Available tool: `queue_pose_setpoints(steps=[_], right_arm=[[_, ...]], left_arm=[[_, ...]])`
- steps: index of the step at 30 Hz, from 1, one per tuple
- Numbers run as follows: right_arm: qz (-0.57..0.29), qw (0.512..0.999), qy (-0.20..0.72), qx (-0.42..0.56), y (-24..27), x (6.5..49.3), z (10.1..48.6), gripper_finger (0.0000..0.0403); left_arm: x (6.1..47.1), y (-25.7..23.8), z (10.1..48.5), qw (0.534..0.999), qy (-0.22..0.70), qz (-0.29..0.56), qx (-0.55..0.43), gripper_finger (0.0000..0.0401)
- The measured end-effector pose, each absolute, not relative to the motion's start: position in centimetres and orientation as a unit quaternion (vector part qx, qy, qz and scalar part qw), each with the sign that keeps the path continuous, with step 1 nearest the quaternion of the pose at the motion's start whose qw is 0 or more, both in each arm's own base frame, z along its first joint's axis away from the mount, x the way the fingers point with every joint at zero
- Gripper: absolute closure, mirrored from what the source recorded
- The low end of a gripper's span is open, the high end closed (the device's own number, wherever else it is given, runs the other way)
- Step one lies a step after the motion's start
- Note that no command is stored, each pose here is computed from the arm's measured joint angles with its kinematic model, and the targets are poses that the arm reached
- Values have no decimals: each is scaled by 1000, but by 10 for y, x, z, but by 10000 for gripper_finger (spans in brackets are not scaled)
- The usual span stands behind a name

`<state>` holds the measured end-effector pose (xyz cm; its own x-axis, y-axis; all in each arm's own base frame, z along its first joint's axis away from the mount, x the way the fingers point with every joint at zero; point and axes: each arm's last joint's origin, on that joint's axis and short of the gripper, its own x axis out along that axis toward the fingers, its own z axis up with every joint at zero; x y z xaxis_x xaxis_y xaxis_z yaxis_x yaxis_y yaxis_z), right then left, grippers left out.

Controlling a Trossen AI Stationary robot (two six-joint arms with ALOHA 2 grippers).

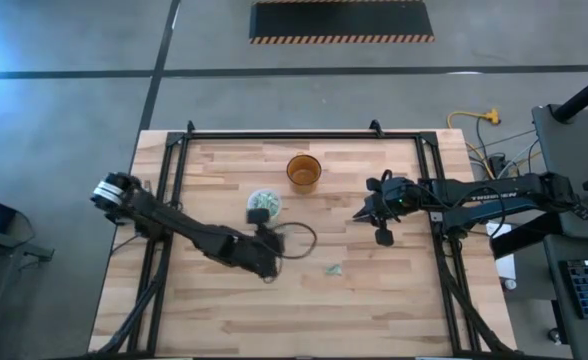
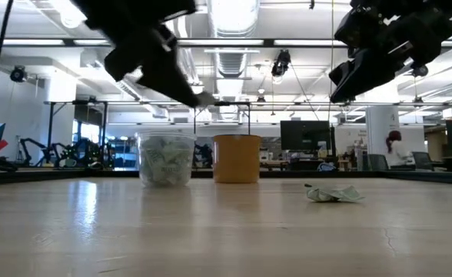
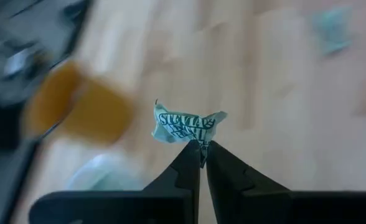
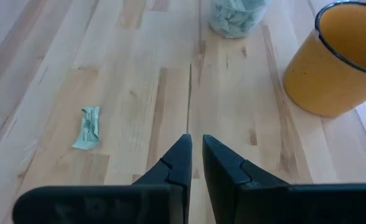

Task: Pick and place Stevia / Truvia into bins
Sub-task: Put the stevia packet into the transparent bin

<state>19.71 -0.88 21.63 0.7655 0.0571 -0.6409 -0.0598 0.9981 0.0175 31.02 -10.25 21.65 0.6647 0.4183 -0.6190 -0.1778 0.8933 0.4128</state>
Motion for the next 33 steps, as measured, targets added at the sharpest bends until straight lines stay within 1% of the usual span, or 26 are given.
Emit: queue_pose_setpoints(steps=[3,6,12,16,22,28,30,33], right_arm=[[31,943,332,-3,-9,198,218,371],[31,945,326,-5,-9,199,219,371],[34,948,315,-15,-9,200,220,371],[35,952,304,-18,-9,202,222,371],[35,953,302,-19,-9,202,223,371],[35,953,302,-19,-9,202,223,371],[35,952,302,-21,-9,202,223,371],[37,952,302,-27,-9,202,223,371]], left_arm=[[285,-90,219,879,384,235,159,394],[261,-77,215,869,379,285,141,394],[233,-52,201,866,367,323,104,393],[228,-43,196,876,350,316,97,393],[233,-36,193,901,331,268,77,393],[237,-28,189,899,339,271,63,393],[237,-28,189,899,337,273,59,389],[236,-27,188,898,339,277,53,369]])
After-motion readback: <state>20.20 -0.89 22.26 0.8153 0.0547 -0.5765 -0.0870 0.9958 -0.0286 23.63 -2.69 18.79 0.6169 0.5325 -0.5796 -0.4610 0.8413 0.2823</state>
